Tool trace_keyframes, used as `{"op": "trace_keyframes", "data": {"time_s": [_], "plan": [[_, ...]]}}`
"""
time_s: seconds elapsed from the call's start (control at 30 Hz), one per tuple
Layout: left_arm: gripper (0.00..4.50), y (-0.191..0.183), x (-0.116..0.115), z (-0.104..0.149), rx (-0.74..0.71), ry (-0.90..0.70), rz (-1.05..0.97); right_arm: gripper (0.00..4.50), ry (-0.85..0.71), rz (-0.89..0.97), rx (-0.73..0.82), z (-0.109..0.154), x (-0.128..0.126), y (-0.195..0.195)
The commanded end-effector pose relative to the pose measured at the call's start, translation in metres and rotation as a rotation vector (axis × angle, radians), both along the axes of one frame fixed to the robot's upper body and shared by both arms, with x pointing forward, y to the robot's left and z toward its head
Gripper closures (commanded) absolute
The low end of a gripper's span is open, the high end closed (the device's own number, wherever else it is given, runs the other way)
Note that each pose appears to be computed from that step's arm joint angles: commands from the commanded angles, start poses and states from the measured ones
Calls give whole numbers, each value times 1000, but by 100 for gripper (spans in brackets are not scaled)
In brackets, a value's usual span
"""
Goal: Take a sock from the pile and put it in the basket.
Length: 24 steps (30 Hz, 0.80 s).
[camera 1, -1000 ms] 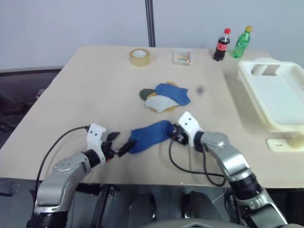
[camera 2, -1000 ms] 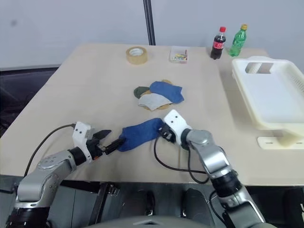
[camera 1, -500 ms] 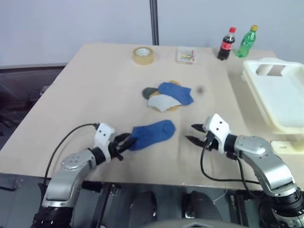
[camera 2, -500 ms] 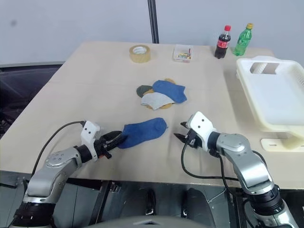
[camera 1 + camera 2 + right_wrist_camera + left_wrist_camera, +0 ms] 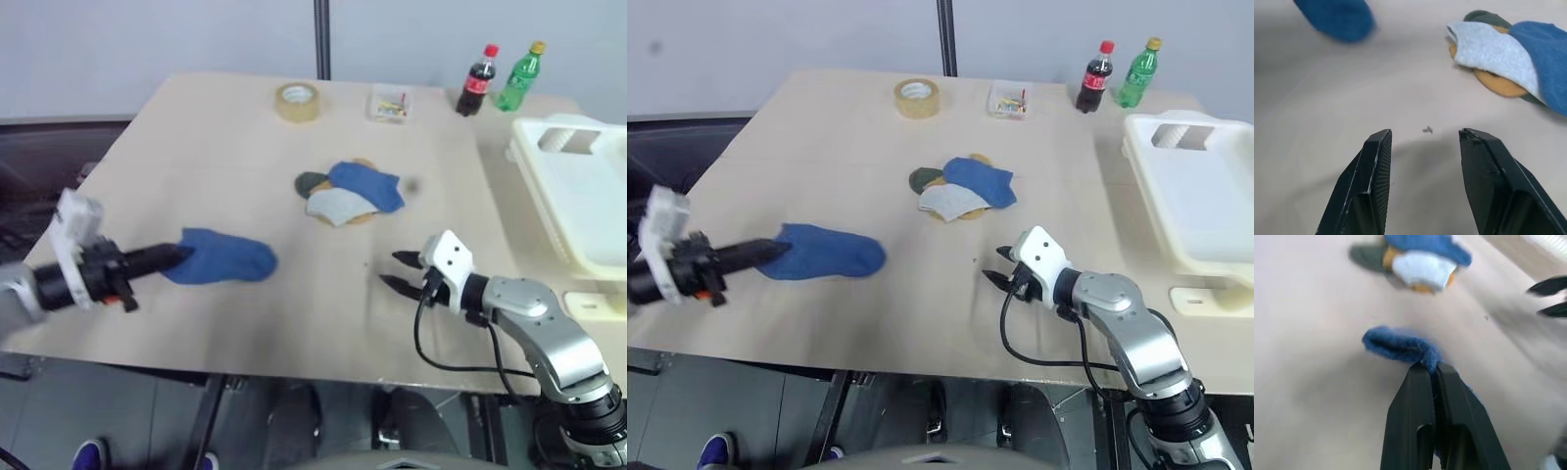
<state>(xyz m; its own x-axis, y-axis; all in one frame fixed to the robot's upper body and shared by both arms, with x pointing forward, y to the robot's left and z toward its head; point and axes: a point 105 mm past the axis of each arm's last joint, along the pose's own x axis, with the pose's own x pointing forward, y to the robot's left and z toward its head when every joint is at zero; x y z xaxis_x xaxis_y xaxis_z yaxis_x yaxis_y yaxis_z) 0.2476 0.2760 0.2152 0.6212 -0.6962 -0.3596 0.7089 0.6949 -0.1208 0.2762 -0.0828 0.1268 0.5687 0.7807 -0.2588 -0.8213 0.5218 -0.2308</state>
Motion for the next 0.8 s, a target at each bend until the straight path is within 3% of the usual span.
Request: {"op": "trace_keyframes", "data": {"time_s": [0.03,0.1,0.23,0.33,0.37,0.47,0.53,0.7,0.8], "plan": [[444,-38,9,-4,11,59,-109,226,-60,-28,27,15,6,-6],[444,-73,19,-27,41,101,-177,226,-62,-50,20,15,7,-10],[444,-145,42,-69,-36,160,-246,226,-62,-105,-3,13,8,-19],[350,-191,56,-87,-114,171,-283,226,-48,-139,0,13,5,-22],[298,-196,59,-88,-121,166,-285,226,-43,-140,1,14,4,-22],[142,-179,62,-75,-133,97,-247,226,-5,-118,20,14,-4,-17],[65,-162,57,-71,-110,53,-246,226,20,-95,31,12,-7,-11],[65,-128,49,-69,-67,-29,-168,226,68,-42,39,4,-6,8],[65,-118,46,-84,21,-74,-109,226,109,-22,71,4,-3,16]]}}
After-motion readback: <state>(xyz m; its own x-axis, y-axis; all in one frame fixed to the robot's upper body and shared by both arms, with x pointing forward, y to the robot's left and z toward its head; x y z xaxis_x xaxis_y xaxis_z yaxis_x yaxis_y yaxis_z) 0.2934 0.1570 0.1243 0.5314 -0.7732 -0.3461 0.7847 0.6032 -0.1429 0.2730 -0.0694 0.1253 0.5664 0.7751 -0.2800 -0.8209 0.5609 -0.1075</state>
